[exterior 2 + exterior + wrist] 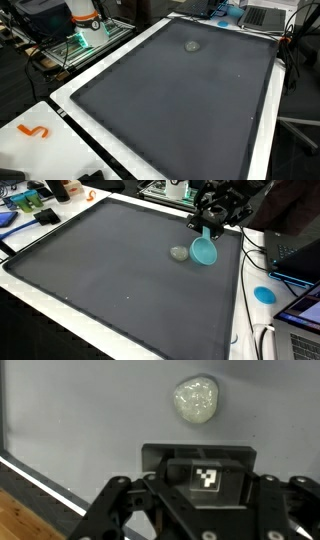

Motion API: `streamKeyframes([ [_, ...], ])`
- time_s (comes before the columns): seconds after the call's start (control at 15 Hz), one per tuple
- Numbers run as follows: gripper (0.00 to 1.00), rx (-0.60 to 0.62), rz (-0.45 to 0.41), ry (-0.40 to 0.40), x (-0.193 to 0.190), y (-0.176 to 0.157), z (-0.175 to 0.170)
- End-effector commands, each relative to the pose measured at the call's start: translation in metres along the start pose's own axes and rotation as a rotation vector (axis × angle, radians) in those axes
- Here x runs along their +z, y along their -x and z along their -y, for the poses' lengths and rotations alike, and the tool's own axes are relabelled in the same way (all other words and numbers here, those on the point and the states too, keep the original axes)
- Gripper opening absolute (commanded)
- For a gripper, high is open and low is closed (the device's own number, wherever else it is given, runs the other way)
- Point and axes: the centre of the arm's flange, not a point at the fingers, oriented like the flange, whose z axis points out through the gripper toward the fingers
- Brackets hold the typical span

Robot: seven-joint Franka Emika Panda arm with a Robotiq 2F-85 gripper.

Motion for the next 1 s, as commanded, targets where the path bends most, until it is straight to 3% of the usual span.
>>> streamKeyframes([
  [0.0, 0.31, 0.018, -0.021, 0.006, 0.006, -0.007, -0.003],
  [0.93, 0.31, 0.094, -0.053, -0.079, 0.02, -0.025, -0.048],
])
